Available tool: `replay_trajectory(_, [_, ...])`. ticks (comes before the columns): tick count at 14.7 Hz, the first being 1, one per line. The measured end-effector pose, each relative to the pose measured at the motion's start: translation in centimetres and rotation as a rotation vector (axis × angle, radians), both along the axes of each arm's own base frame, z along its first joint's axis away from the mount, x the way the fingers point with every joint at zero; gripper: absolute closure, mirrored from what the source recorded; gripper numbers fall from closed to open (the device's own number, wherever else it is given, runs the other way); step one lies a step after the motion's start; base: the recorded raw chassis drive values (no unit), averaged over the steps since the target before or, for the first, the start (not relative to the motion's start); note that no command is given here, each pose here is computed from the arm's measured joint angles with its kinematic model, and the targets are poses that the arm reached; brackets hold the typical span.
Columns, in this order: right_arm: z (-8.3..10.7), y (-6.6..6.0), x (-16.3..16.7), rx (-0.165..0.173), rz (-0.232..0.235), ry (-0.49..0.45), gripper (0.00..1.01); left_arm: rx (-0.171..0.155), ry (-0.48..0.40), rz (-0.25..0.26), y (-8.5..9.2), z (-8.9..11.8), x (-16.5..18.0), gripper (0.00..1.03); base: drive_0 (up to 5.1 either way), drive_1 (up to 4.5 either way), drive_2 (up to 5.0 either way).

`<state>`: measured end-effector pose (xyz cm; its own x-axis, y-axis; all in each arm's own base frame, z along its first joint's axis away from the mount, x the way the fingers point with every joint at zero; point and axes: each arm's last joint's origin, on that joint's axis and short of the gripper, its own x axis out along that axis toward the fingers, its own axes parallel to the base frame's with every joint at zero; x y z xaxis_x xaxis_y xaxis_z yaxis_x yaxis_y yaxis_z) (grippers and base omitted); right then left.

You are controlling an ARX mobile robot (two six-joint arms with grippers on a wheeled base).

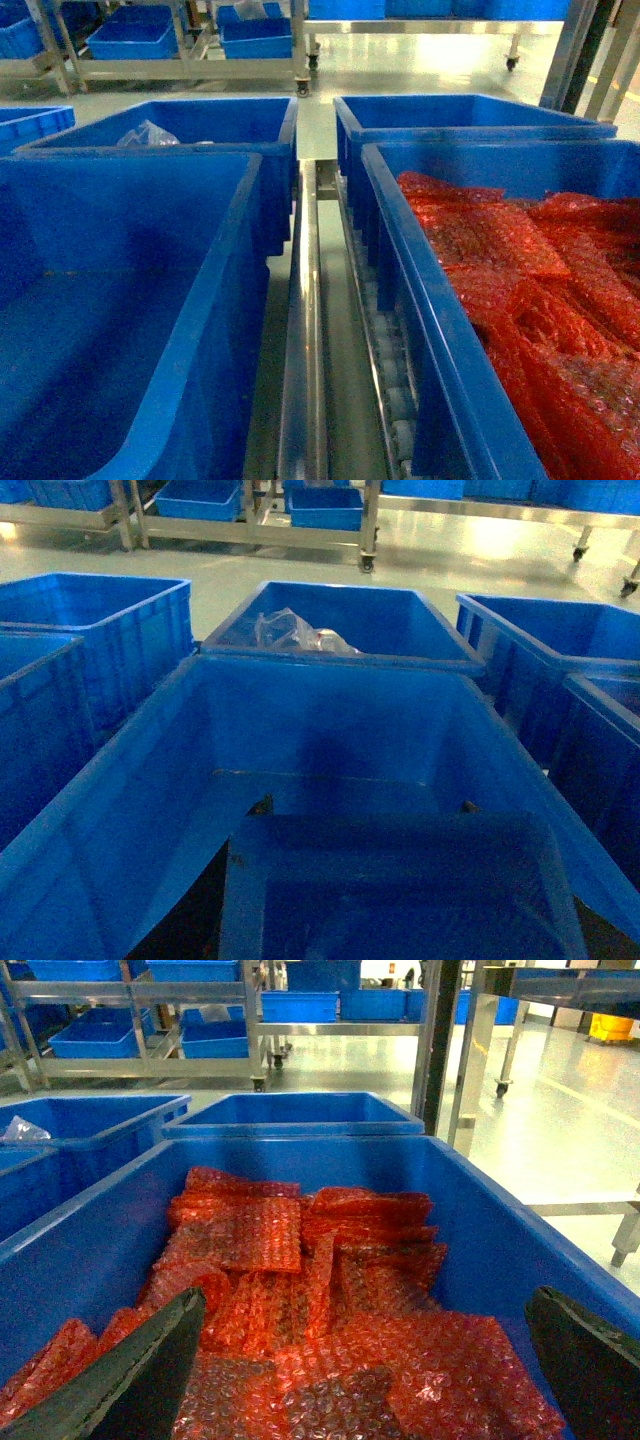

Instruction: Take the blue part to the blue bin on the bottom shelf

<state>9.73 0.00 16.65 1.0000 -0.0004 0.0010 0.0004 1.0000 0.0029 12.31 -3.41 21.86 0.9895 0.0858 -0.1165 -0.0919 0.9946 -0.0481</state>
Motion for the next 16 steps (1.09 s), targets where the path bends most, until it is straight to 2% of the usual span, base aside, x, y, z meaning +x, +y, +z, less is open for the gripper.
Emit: replay_trajectory(16, [0.00,0.00,0.00,0.000,0.000,0.000,0.03,0.000,0.000,0.000,0.00,0.00,0.00,0.60,0.0,0.00,0.0])
